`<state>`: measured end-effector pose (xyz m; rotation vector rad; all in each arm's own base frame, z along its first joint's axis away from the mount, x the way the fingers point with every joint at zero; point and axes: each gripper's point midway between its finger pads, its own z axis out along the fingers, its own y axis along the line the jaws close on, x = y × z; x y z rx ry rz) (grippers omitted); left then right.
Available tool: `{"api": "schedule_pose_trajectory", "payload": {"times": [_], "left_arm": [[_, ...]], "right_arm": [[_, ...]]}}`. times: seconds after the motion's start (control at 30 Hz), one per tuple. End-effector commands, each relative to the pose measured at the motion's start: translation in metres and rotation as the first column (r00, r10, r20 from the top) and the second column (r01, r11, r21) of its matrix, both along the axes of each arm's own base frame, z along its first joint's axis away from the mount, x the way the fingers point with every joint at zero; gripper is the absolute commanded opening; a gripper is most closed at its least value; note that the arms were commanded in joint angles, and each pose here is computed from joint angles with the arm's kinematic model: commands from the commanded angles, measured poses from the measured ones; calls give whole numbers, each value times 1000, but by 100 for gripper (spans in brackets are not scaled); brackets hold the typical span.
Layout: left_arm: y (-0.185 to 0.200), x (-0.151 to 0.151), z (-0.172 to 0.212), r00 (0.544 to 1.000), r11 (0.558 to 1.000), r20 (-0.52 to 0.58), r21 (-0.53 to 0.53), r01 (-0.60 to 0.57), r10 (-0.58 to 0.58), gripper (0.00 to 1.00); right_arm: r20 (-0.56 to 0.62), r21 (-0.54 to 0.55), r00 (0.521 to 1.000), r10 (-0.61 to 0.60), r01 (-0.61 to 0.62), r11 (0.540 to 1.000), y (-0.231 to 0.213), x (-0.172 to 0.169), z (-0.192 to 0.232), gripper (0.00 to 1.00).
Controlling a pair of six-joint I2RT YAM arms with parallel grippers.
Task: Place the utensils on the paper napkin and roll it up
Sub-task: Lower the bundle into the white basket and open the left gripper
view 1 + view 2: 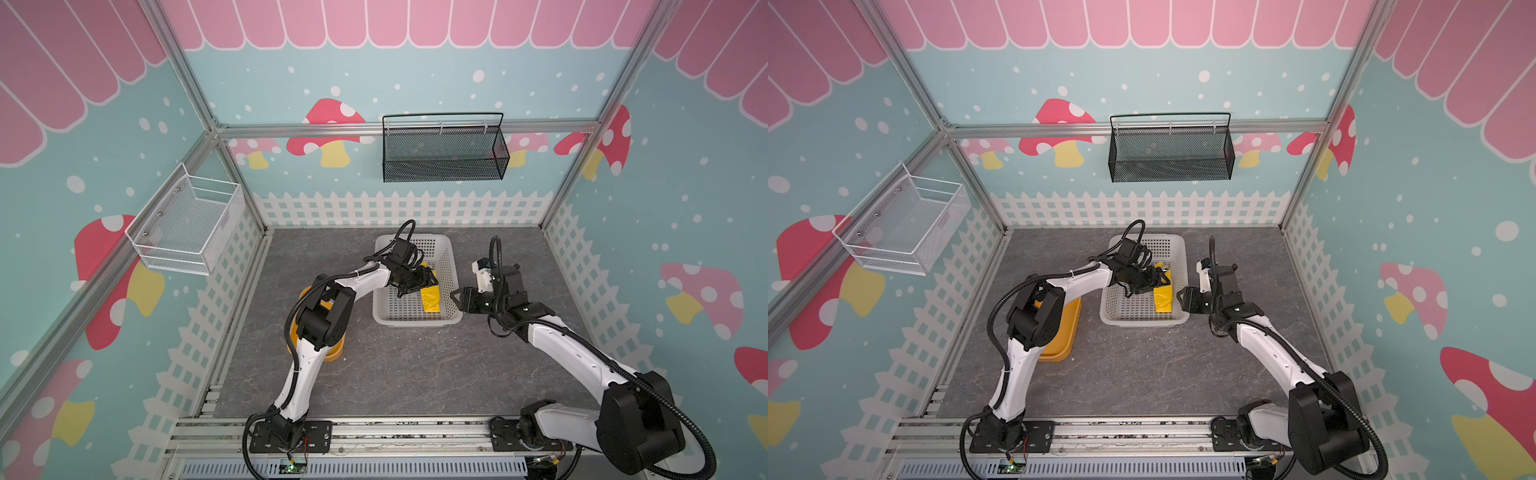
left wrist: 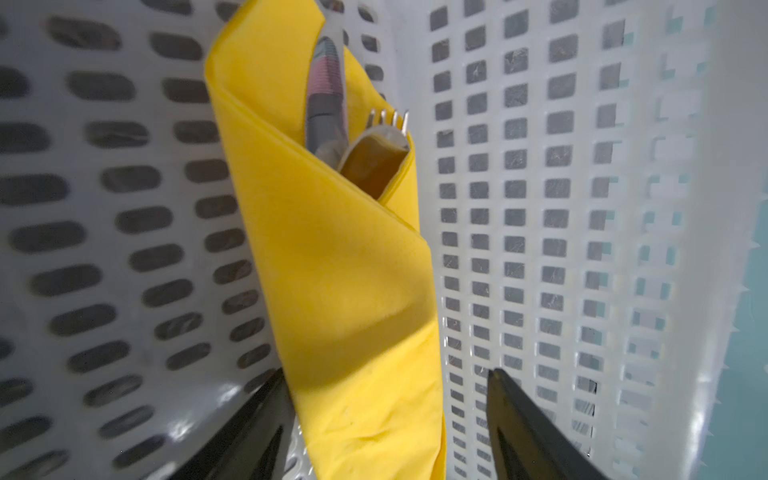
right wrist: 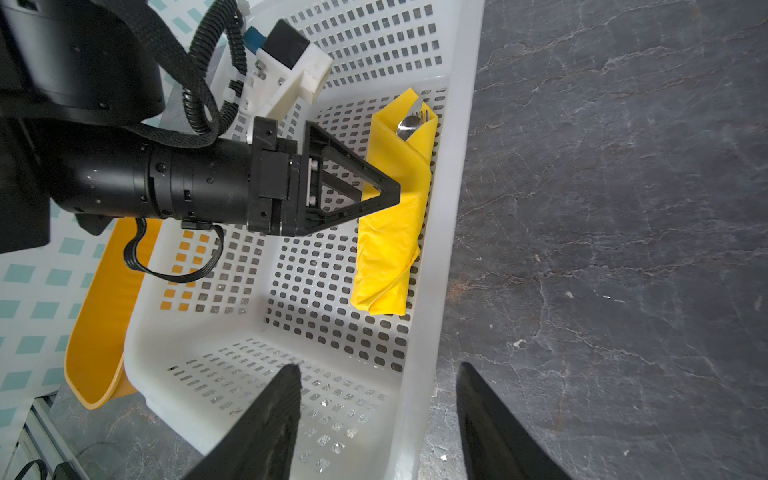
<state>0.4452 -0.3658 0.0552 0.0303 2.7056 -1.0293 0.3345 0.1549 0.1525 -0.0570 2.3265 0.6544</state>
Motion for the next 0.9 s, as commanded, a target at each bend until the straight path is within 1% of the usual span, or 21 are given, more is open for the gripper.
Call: {"api": "schedule_pose_trajectory", "payload": {"times": [0.0, 0.07, 0.13, 0.27, 0.37, 0.67, 0.73, 0.77, 0.83, 0.87], "left_arm": [[19, 6, 21, 998, 995, 58, 86, -39, 34, 75], [25, 9, 25, 996, 993, 65, 103, -61, 55, 74], [27, 12, 25, 996, 992, 62, 109, -68, 62, 68], [24, 12, 15, 998, 991, 25, 117, -61, 58, 50], [21, 10, 4, 999, 992, -12, 116, -50, 51, 40], [21, 8, -21, 996, 988, -69, 145, -48, 59, 38], [18, 6, -25, 996, 989, -78, 144, -40, 52, 35], [17, 6, -27, 995, 989, -82, 142, -36, 48, 32], [16, 5, -31, 994, 990, -96, 139, -36, 49, 20], [15, 5, -34, 993, 990, -104, 136, -33, 47, 20]], "right_arm": [[15, -14, 1000, -1, 1, 1000, -3, -2, 2, 62], [17, -16, 1000, -4, 4, 1000, -3, -2, 2, 62], [21, -18, 1000, -2, 3, 1000, -3, -1, 3, 62], [18, -24, 1000, -2, 3, 1000, -4, -1, 1, 62], [17, -28, 1000, -2, 2, 1000, -4, -2, 0, 62], [13, -35, 1000, -2, 2, 999, -5, -2, -3, 61], [12, -35, 1000, -2, 2, 999, -5, -2, -4, 61], [12, -35, 1000, -2, 3, 999, -6, -2, -4, 61], [10, -38, 1000, -2, 2, 999, -6, -3, -5, 61], [10, -38, 1000, 0, 1, 999, -5, -3, -5, 61]]}}
